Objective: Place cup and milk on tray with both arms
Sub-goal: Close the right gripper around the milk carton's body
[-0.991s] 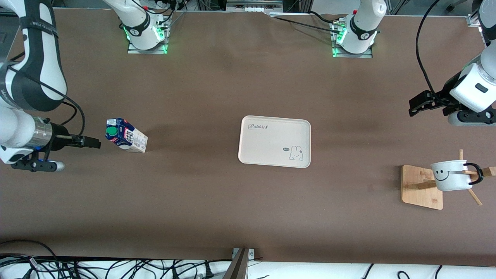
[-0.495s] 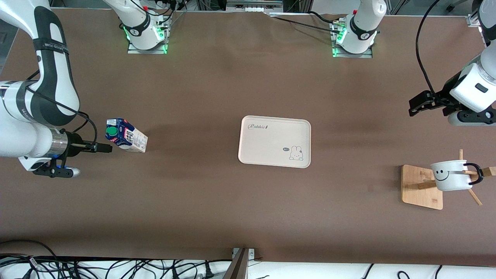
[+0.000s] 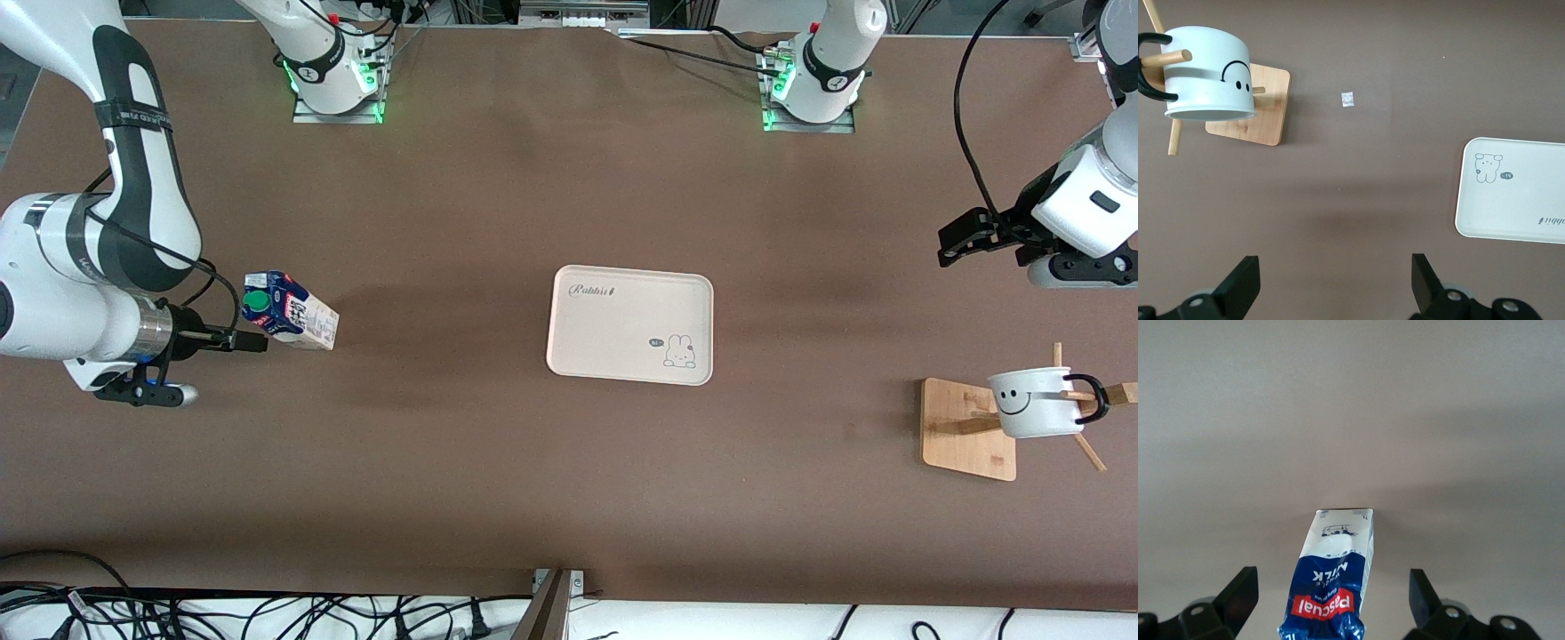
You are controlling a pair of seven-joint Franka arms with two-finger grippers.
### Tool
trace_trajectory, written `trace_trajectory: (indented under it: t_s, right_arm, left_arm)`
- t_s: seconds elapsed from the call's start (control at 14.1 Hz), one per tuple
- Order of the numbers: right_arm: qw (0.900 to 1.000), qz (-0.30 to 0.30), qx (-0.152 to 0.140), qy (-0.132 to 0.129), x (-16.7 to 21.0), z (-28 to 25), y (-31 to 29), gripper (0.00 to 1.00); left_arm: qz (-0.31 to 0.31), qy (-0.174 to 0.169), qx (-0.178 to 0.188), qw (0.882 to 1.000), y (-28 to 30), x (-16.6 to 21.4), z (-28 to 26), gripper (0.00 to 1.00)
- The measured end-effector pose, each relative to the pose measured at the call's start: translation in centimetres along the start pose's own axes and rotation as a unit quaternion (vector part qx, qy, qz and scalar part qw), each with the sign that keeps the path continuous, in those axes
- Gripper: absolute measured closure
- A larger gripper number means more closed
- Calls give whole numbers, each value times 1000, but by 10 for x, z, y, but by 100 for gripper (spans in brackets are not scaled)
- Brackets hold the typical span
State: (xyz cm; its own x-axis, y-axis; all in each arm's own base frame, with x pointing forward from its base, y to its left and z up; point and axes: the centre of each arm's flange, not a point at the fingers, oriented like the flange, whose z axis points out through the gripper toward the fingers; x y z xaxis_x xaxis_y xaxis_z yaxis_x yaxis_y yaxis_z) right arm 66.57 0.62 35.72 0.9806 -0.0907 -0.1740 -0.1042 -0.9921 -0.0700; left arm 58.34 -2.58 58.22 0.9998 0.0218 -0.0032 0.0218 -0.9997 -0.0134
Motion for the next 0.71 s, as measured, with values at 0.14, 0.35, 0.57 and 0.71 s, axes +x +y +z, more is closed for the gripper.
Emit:
trace_trajectory:
  t_s: [0.14,0.35,0.57,0.71]
  right_arm:
    - [1000,-4,1,6,-3,2,-5,0]
    - [1000,-10,1,9,-9,7,-13,0]
    - [1000,-18,-1,6,-14,10,-23,0]
    - [1000,-20,-1,4,-15,12,-26,0]
  left_arm:
    - [1,0,0,1000,1,0,0,0]
    - [2,0,0,1000,3,0,0,0]
    - [2,0,0,1000,3,0,0,0]
    - [2,0,0,1000,3,0,0,0]
